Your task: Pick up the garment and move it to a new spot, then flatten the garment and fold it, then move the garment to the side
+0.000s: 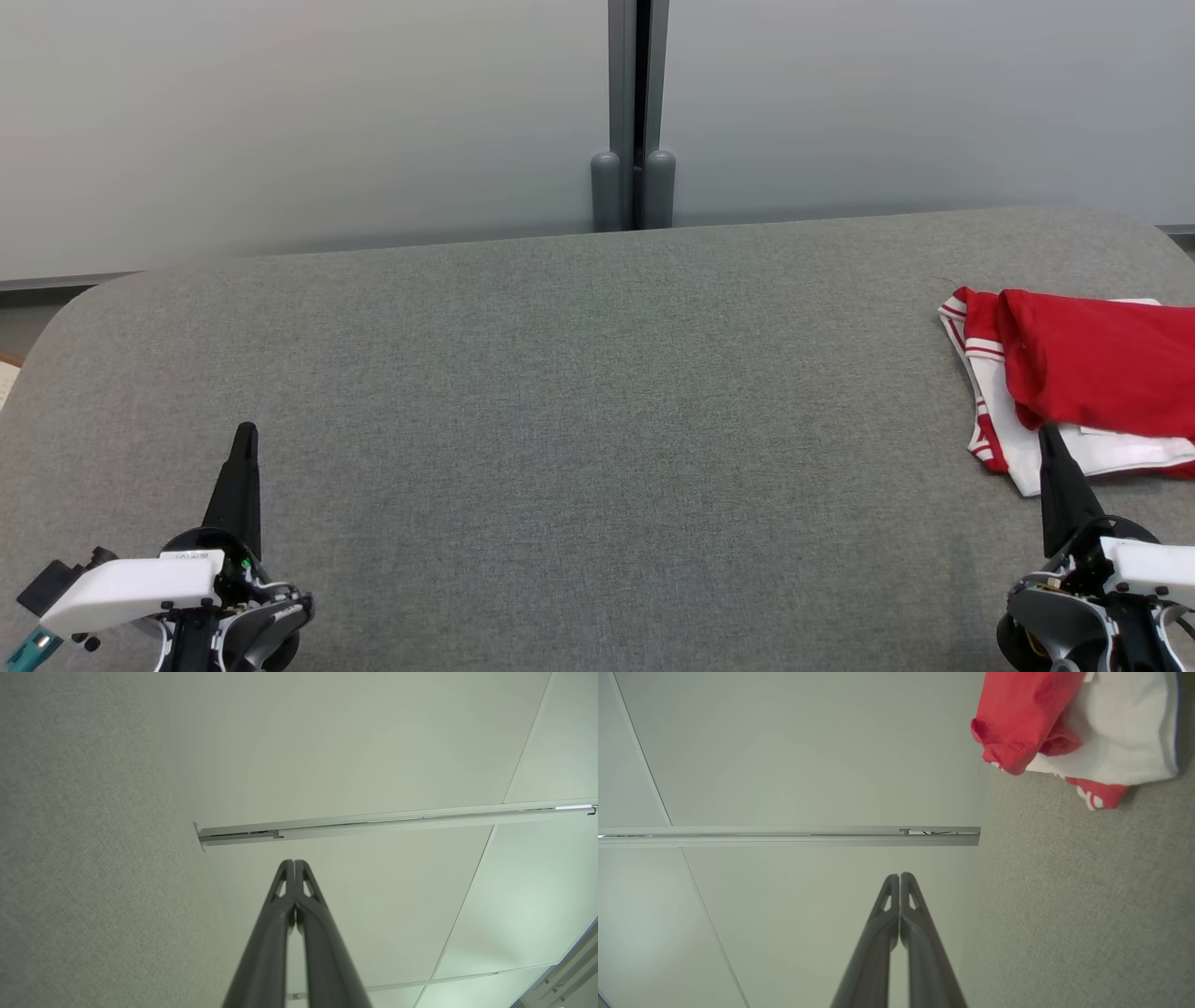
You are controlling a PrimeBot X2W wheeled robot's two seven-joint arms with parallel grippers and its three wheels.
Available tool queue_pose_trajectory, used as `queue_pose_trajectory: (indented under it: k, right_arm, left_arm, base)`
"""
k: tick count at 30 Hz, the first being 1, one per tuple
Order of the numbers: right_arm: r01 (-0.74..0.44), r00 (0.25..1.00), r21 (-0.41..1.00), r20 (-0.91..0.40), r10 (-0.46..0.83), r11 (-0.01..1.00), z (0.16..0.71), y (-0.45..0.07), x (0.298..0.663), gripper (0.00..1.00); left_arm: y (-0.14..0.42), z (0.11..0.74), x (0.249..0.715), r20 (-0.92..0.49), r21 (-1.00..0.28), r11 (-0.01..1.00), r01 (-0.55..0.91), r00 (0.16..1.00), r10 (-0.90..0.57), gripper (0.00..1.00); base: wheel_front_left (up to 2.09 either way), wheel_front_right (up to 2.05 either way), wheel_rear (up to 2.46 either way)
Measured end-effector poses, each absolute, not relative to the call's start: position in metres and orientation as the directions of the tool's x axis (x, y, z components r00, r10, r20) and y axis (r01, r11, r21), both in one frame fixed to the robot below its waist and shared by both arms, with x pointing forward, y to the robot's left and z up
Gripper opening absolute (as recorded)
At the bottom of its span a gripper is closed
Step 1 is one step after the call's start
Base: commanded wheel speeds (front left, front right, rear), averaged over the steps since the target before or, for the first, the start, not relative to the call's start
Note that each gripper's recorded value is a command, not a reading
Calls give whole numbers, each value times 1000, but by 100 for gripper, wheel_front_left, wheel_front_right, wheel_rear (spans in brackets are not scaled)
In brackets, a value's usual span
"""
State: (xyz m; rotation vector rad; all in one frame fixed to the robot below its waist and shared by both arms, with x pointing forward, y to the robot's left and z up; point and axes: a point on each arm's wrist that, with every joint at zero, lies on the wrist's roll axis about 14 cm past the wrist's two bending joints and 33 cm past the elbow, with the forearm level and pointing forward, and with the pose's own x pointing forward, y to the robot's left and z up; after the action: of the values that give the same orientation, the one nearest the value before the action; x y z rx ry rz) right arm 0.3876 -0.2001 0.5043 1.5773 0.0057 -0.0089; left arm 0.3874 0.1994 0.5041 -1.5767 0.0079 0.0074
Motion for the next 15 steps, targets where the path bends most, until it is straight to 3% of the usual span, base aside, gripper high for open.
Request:
queue_pose_trajectory:
  k: [15]
  right_arm:
    - [9, 1000, 1000, -9, -2, -7, 504, -200, 388, 0]
  left_arm:
    - [200, 504, 387, -10, -1000, -6, -10, 1000, 0, 0]
  base:
    - [0, 0, 0]
